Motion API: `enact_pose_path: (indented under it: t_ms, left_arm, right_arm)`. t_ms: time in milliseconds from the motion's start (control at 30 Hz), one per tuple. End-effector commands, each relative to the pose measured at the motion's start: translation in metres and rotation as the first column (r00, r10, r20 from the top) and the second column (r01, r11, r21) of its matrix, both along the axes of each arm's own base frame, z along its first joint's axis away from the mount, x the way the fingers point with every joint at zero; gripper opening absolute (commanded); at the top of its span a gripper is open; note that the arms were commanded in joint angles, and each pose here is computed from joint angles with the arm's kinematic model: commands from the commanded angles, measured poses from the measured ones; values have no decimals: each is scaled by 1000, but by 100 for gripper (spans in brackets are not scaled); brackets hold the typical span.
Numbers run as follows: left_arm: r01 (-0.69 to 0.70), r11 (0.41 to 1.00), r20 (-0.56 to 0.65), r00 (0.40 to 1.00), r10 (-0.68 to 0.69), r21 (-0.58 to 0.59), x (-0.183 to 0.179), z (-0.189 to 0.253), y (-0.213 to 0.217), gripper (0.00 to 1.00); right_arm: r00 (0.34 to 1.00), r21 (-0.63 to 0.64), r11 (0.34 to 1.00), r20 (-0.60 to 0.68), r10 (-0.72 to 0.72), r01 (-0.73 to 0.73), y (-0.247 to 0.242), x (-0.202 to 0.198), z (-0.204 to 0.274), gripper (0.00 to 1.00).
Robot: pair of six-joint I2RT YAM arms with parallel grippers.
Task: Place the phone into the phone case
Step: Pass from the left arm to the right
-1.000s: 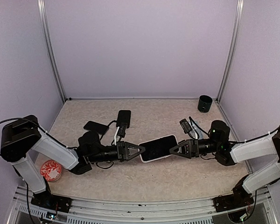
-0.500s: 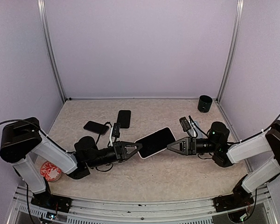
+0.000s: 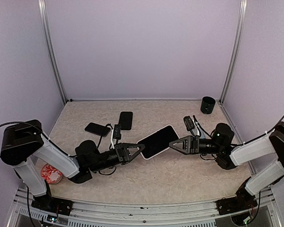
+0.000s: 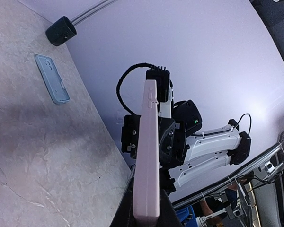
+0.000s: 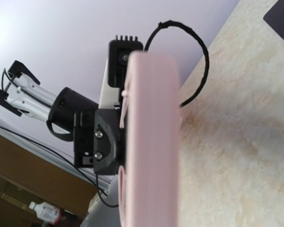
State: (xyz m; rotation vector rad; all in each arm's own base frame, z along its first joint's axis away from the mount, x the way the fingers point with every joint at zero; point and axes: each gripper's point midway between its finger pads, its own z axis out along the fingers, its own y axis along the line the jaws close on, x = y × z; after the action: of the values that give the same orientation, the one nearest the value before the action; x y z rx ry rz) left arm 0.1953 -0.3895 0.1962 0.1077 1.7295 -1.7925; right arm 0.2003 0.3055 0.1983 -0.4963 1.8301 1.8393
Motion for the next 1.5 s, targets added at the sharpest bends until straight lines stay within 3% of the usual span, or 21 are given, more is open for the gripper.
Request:
enact_pose_path:
  t_ms: [0, 200, 333, 633, 933, 1467]
  left_arm:
    - [17, 998, 49, 999, -13, -66, -8, 16, -3, 1]
    - [37, 998, 47, 998, -35, -57, -12, 10, -4, 18]
    - [78, 996, 60, 995, -75, -47, -18, 9, -8, 22]
    - [197, 980, 88, 977, -195, -9, -35, 8, -22, 20]
    - [238, 971, 94, 967, -236, -9, -44, 8, -29, 9]
    - [264, 964, 89, 960, -265, 26, -48, -3, -36, 20]
  right_arm:
    - [998, 47, 999, 52, -29, 26, 2, 5, 18, 13]
    - [999, 41, 999, 47, -16, 15, 2, 3, 17, 11]
    - [999, 9, 1000, 46, 19, -19, 6, 1, 15, 11]
    - [998, -76, 996, 46, 42, -39, 5, 7, 8, 11]
    - [997, -131, 990, 44, 64, -58, 0, 18, 2, 12]
    - [996, -173, 982, 41, 80, -71, -10, 36, -1, 12]
